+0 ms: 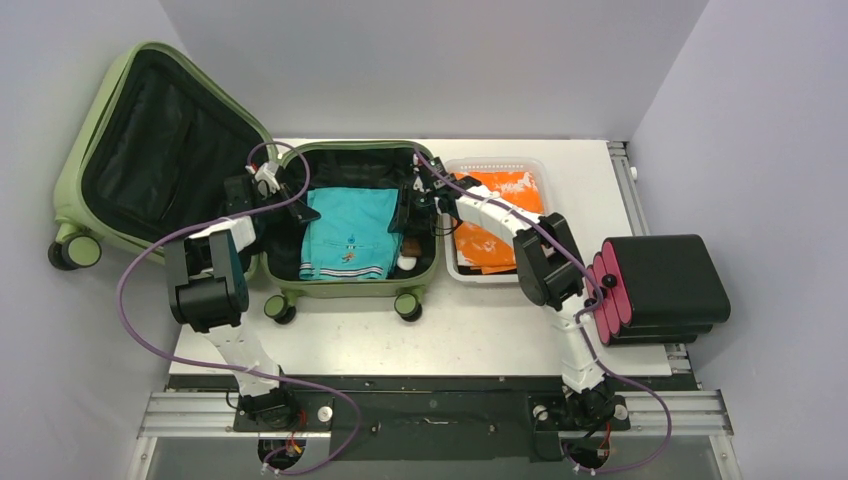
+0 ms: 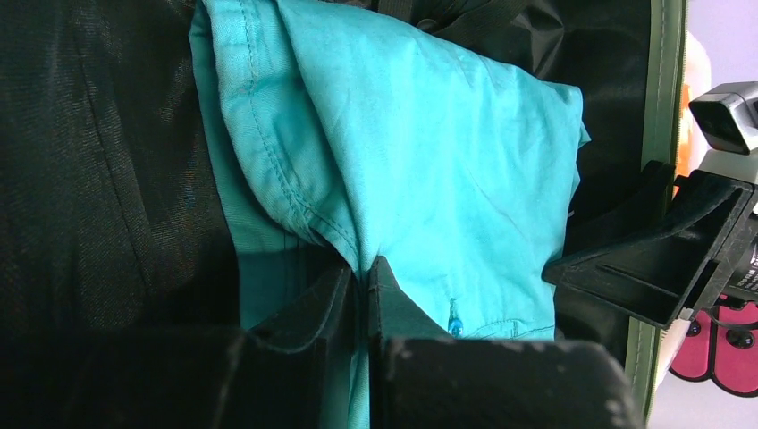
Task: Open, take out, and arrange the luggage
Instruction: Pick up the clothes from the luggage.
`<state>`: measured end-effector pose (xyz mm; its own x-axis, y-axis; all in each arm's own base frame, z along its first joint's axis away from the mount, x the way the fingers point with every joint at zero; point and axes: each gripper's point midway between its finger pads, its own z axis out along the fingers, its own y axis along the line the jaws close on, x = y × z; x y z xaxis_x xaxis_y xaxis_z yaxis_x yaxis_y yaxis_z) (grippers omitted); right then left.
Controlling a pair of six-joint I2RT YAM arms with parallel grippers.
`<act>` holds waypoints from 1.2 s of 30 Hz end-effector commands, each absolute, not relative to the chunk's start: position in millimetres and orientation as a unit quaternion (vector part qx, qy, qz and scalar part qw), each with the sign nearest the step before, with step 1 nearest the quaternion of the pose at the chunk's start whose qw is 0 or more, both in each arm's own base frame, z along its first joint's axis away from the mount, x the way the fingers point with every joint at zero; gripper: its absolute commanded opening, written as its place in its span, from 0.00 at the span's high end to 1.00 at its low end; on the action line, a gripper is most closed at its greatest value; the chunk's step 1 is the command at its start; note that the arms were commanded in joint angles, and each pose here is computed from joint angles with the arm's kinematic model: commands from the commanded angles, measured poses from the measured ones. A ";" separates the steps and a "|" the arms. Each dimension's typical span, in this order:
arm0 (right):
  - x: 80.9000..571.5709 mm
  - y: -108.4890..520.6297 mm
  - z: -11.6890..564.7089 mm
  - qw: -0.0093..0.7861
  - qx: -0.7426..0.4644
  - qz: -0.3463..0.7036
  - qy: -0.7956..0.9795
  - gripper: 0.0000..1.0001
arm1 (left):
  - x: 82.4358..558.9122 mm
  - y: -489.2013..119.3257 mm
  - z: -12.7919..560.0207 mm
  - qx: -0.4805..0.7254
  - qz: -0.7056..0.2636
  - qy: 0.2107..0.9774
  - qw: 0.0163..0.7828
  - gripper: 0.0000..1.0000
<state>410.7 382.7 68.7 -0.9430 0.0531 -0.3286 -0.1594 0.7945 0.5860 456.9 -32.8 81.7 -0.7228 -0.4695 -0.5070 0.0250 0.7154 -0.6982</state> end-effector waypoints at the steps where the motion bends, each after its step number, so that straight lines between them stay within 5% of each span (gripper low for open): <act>1: 437.0 355.6 80.8 0.195 -0.010 0.303 0.933 0.56 | 478.6 -21.0 127.6 -0.110 -0.346 0.836 0.412 1.00; 19: 447.5 360.1 66.3 0.195 0.002 0.294 0.936 0.47 | 480.2 -27.6 147.3 -0.108 -0.357 0.822 0.430 1.00; 27: 455.8 400.3 62.9 0.172 0.024 0.386 0.906 0.48 | 477.4 -34.2 132.8 -0.112 -0.365 0.827 0.413 1.00; 36: 450.9 426.1 115.6 0.143 0.043 0.520 0.841 0.64 | 471.3 -40.5 117.3 -0.108 -0.362 0.840 0.389 1.00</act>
